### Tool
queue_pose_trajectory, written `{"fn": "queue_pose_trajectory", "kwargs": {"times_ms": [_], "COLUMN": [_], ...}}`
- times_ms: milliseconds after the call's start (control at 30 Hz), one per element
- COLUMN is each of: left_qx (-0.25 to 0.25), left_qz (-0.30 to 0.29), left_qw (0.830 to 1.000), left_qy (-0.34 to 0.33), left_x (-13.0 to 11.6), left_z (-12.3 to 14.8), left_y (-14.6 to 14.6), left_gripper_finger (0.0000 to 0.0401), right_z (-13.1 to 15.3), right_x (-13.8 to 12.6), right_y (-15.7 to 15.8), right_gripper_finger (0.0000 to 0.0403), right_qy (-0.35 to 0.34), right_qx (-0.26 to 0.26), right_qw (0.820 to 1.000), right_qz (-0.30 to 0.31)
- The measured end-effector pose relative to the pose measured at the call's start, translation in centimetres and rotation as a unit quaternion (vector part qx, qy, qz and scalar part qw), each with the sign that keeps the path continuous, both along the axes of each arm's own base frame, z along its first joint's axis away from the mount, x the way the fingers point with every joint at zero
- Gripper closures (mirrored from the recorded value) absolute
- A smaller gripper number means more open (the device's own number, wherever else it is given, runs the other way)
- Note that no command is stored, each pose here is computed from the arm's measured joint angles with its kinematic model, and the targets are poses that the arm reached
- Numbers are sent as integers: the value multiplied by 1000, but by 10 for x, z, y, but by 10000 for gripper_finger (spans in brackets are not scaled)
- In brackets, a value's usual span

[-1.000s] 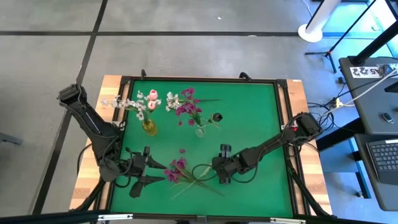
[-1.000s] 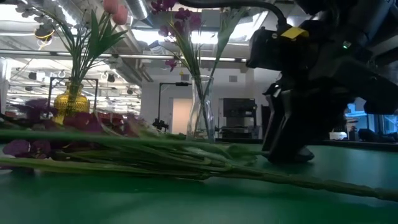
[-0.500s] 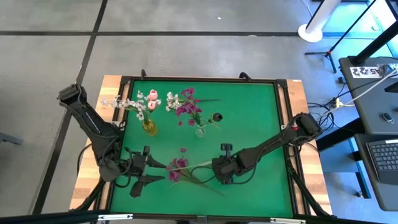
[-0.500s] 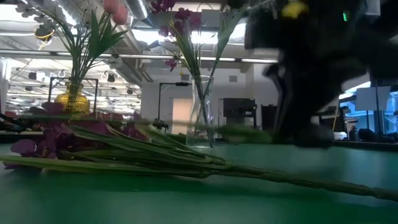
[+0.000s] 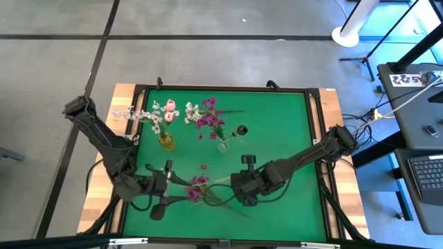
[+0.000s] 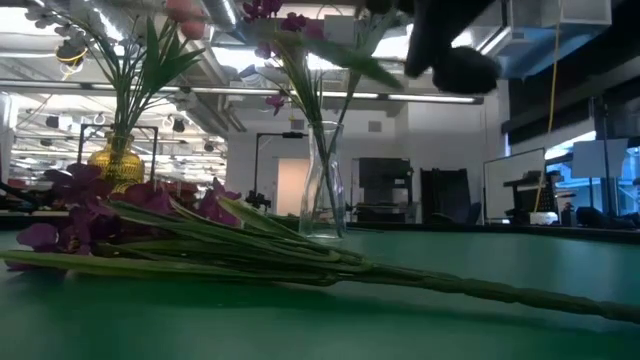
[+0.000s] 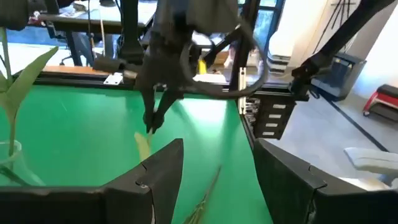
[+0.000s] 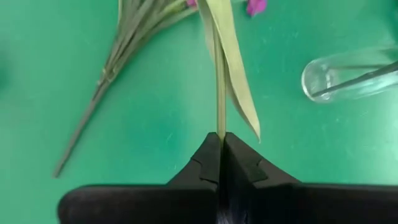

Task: Sort flowers into vase by color
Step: Put the black flower into the transparent vase

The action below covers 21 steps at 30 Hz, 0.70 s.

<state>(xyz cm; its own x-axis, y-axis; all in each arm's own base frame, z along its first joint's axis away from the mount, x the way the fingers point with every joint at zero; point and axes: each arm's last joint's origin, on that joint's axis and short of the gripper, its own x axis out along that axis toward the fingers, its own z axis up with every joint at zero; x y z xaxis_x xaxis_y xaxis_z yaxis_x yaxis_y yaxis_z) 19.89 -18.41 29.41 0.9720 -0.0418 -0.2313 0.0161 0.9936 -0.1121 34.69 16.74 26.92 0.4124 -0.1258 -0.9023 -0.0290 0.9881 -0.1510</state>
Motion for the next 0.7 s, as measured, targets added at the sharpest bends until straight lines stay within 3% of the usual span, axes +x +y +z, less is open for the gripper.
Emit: {"fn": "queue_pose_trajectory", "kwargs": {"times_ms": [433,700], "left_qx": [-1,-5], "left_qz": [-19,2], "left_qw": [993,989], "left_qy": [117,146], "left_x": [49,56], "left_z": [-26,-33], "left_y": [23,32], "left_gripper_finger": [206,206], "right_z": [26,27], "right_x": [2,2], "right_y": [0,0], "right_gripper_finger": [399,398], "right_qy": [-20,-19], "right_qx": [-9,-10], "right_qw": [1000,1000], "right_qz": [20,20]}}
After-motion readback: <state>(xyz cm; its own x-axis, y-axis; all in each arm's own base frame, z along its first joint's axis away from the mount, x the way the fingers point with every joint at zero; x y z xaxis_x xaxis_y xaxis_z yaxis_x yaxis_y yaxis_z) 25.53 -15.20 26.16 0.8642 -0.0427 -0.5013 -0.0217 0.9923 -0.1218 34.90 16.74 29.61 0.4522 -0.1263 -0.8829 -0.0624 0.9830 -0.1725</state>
